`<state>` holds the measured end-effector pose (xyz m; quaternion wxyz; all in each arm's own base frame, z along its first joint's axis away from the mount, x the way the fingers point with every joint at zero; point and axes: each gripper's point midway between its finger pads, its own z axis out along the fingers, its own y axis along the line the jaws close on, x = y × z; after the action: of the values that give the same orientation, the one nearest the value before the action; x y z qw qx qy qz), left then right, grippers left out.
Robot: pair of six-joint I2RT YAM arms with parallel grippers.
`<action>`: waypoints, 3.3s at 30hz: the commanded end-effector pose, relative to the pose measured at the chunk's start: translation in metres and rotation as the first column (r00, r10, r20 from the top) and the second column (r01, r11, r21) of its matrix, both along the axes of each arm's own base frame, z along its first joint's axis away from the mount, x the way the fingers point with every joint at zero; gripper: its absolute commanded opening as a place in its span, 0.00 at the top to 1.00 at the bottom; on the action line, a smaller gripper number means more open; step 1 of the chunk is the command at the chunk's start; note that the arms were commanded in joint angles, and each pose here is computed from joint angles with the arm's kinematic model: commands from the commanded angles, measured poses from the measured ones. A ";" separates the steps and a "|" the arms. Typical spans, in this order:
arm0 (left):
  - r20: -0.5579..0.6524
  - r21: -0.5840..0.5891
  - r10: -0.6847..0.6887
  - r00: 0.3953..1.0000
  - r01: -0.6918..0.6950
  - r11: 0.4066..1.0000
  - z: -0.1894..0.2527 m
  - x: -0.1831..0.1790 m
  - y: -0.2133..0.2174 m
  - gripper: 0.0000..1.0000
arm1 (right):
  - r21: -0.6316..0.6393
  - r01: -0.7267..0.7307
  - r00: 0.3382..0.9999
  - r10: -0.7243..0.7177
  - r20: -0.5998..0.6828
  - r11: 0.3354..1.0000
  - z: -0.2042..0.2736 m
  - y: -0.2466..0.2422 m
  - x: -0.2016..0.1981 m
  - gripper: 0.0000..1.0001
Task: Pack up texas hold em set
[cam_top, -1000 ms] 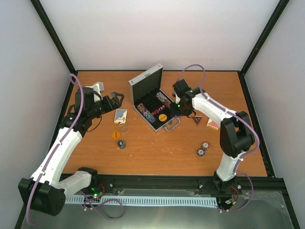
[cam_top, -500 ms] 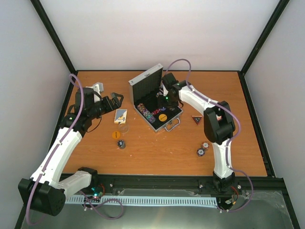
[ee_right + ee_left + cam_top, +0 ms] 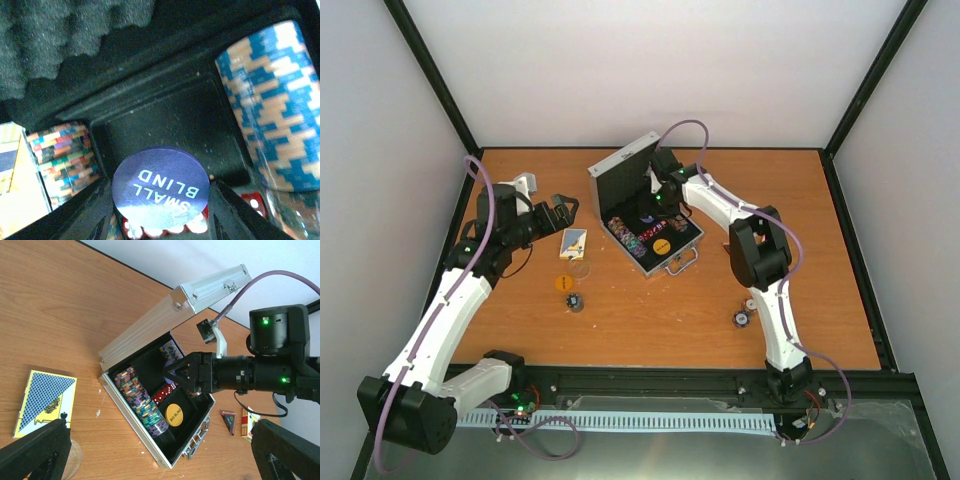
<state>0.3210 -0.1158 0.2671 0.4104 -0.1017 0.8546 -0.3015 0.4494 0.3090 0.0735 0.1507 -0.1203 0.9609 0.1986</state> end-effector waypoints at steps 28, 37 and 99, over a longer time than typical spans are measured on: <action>0.055 0.019 0.029 0.998 -0.030 0.999 0.022 0.002 0.007 0.00 | -0.056 -0.004 0.997 0.008 0.074 0.998 0.038 -0.029 -0.033 0.31; 0.079 0.049 0.041 0.996 -0.045 0.998 0.027 0.008 0.011 0.00 | -0.191 0.245 0.969 -0.231 0.092 0.951 0.048 -0.172 -0.088 0.14; 0.088 0.034 0.019 0.996 -0.022 0.999 0.039 0.012 0.005 0.00 | -0.261 0.512 0.857 -0.509 0.086 0.818 0.006 -0.322 -0.060 0.36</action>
<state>0.3296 -0.1082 0.2747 0.4225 -0.1156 0.8541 -0.2806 0.3679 -0.0179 0.0288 0.0948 0.1614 0.9823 -0.0052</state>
